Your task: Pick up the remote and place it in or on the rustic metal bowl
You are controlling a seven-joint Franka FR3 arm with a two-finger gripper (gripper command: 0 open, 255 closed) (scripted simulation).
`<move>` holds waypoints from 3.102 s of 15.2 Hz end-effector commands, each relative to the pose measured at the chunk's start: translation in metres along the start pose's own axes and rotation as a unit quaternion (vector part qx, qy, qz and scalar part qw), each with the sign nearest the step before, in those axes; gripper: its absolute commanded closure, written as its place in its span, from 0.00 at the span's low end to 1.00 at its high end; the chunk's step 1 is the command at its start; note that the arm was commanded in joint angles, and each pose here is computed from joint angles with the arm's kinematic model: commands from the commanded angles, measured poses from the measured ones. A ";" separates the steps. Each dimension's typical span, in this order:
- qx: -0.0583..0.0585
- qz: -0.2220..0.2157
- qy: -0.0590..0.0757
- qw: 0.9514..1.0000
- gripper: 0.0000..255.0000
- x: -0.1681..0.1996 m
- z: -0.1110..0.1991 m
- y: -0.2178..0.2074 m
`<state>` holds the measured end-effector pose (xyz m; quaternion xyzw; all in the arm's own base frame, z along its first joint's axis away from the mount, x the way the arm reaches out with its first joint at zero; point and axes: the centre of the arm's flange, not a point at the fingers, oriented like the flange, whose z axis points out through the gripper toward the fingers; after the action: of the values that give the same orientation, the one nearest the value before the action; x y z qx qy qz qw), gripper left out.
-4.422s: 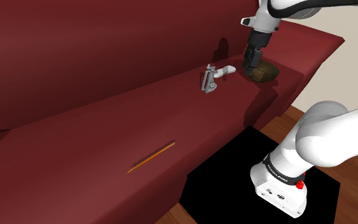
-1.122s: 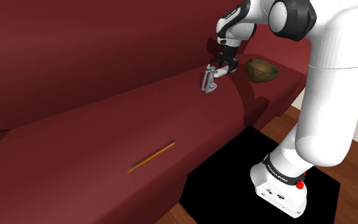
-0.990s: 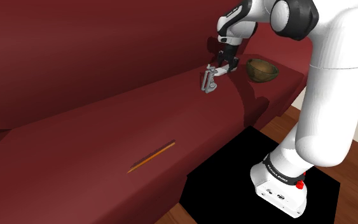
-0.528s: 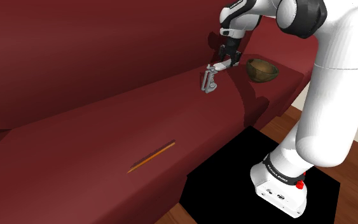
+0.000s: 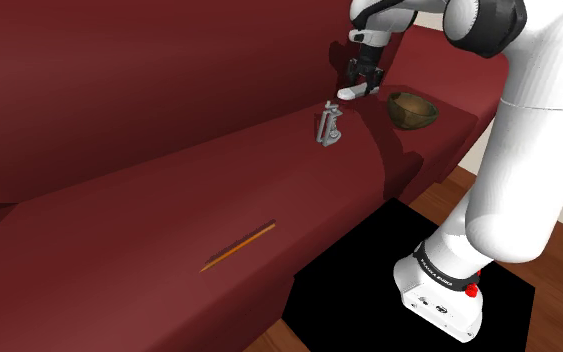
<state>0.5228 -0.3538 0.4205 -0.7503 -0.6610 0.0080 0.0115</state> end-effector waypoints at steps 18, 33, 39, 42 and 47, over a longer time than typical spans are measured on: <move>0.000 0.000 0.000 1.000 1.00 -0.017 -0.086 -0.024; 0.000 0.000 0.000 1.000 1.00 -0.132 -0.082 -0.162; 0.000 0.000 0.000 1.000 1.00 -0.132 -0.051 -0.161; 0.000 0.000 0.000 1.000 1.00 -0.132 -0.035 -0.161; 0.000 0.000 0.000 1.000 1.00 -0.132 -0.012 -0.160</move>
<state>0.3481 -0.4645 0.4397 -0.7503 -0.6610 0.0081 0.0121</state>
